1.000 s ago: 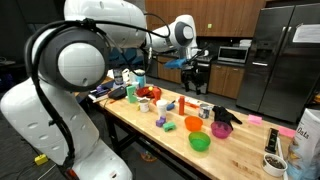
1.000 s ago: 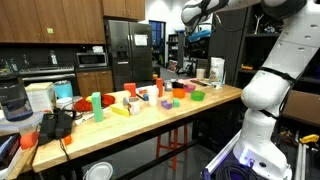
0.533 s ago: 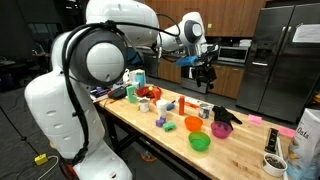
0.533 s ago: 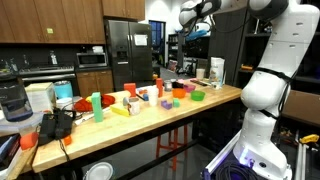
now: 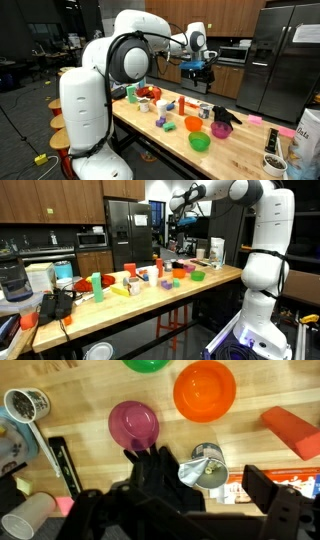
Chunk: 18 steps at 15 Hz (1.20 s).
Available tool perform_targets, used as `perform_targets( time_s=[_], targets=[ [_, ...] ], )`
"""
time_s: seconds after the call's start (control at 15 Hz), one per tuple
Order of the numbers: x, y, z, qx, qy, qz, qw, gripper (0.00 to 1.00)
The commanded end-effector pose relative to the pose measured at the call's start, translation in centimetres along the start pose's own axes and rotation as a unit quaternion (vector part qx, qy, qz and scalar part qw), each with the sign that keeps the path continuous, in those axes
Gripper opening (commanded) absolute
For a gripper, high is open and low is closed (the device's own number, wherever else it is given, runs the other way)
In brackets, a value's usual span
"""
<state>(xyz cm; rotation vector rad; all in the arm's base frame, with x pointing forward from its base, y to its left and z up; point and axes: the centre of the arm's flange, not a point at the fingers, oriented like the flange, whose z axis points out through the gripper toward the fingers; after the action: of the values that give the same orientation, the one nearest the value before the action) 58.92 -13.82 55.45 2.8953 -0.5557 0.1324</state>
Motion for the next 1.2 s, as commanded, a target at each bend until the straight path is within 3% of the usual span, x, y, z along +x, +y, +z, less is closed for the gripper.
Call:
perform_targets(
  time_s=[0.0, 0.53, 1.13],
  targets=[
    [2.7, -1.1, -1.4, 0.025, 0.018, -0.057, 0.9979, 1.00],
    [4.3, -4.9, -1.0, 0.117, 0.019, -0.191, 0.9744, 1.00],
    [5.1, -7.2, 4.0, 0.152, -0.035, -0.233, 0.9598, 1.00]
  ],
)
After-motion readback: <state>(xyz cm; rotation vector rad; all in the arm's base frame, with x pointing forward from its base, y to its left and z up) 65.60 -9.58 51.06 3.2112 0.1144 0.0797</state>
